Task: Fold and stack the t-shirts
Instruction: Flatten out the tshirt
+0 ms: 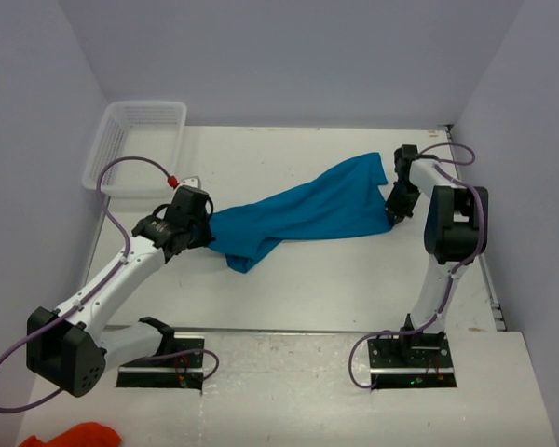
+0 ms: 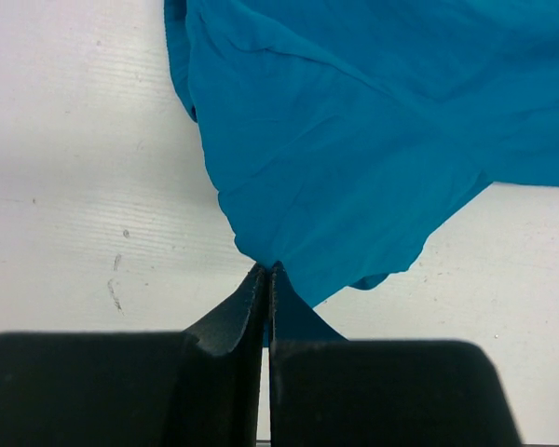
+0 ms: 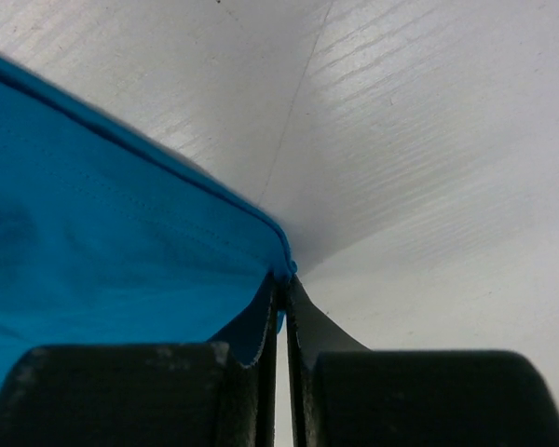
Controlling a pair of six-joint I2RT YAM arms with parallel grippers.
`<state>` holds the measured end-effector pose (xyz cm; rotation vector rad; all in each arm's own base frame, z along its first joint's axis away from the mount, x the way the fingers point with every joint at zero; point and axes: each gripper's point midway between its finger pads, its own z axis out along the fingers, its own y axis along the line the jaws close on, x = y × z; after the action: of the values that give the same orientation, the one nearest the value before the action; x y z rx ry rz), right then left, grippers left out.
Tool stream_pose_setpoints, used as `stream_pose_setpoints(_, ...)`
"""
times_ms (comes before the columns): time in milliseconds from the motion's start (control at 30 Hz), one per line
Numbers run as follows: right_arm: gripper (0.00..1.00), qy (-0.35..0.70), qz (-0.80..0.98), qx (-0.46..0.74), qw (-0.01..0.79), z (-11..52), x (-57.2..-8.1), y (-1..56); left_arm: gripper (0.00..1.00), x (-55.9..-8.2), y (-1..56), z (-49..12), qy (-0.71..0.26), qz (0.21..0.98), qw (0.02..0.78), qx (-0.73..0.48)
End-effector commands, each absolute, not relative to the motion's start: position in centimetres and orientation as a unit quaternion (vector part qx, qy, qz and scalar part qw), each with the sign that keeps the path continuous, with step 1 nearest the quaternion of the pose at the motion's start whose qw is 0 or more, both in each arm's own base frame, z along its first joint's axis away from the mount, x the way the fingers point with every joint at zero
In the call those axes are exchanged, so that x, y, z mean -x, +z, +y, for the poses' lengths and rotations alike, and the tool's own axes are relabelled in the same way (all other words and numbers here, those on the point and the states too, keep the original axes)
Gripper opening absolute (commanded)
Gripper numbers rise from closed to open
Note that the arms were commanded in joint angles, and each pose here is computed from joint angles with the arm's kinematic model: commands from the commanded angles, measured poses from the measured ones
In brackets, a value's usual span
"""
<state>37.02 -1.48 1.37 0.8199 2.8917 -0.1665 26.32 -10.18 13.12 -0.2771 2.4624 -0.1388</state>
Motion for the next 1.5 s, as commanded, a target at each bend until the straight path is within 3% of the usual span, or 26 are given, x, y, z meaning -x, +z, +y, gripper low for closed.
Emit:
stream_pose_setpoints(0,0.00,-0.062,0.957,-0.269,0.087,-1.1,-37.3,2.5,0.00,-26.8,14.9,-10.3,-0.059,0.932,0.345,0.093)
stream_pose_setpoints(200,0.00,-0.042,0.957,-0.227,0.178,1.9,-38.7,8.5,0.00,-27.9,17.2,-9.7,-0.044,0.920,0.379,0.091)
stream_pose_setpoints(500,0.00,-0.011,0.915,-0.180,0.362,3.4,-38.1,24.0,0.00,-29.1,31.6,-9.9,-0.108,0.833,0.539,0.058)
stream_pose_setpoints(667,0.00,0.003,0.867,-0.177,0.465,2.2,-34.9,34.6,0.00,-27.8,38.9,-9.2,-0.126,0.789,0.600,0.045)
stream_pose_setpoints(767,0.00,0.014,0.856,-0.167,0.490,2.0,-32.3,38.2,0.00,-26.9,43.1,-8.7,-0.134,0.759,0.637,0.030)
stream_pose_setpoints(1100,0.00,0.069,0.806,-0.126,0.575,2.5,-24.5,47.0,0.00,-21.5,55.9,-8.3,-0.189,0.654,0.732,-0.031)
stream_pose_setpoints(1333,0.00,0.128,0.740,-0.103,0.653,2.7,-18.4,52.8,0.00,-17.7,61.6,-8.4,-0.225,0.581,0.779,-0.072)
stream_pose_setpoints(1467,0.00,0.134,0.722,-0.095,0.672,2.6,-17.9,54.1,0.00,-17.5,63.6,-8.8,-0.236,0.551,0.796,-0.082)
